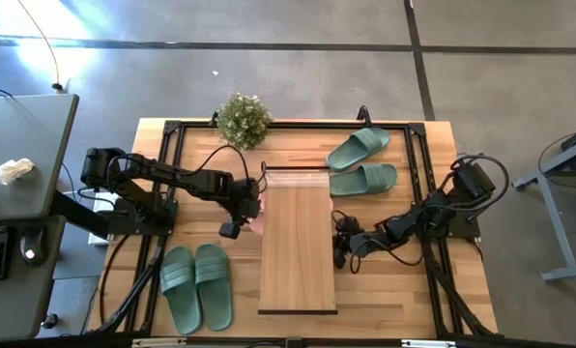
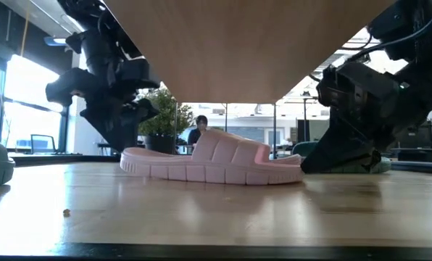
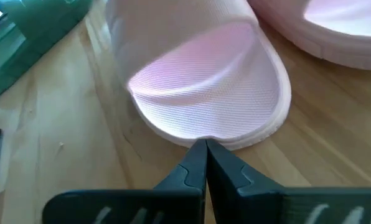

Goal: Pick and place slides into the shelf
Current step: Put the pink slide under the shelf aligned with the other pink slide

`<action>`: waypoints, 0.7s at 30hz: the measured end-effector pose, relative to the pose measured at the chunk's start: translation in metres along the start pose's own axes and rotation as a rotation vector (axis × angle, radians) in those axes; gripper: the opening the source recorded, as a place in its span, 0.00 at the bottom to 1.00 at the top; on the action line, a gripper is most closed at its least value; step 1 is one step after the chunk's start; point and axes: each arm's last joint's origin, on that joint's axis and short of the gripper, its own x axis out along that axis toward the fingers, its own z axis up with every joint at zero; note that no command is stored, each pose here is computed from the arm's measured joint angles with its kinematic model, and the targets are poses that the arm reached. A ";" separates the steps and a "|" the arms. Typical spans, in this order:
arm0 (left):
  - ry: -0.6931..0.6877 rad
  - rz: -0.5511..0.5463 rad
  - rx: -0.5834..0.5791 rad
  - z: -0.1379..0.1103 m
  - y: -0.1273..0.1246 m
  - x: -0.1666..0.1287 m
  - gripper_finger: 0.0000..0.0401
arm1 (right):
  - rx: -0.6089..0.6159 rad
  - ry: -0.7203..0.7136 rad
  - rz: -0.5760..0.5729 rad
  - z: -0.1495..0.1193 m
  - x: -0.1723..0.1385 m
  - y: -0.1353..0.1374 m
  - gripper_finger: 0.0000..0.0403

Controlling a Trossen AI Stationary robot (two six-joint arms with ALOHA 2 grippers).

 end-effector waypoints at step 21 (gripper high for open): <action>-0.035 -0.041 -0.011 0.003 -0.001 0.000 0.28 | -0.118 -0.066 -0.183 -0.004 -0.002 -0.010 0.00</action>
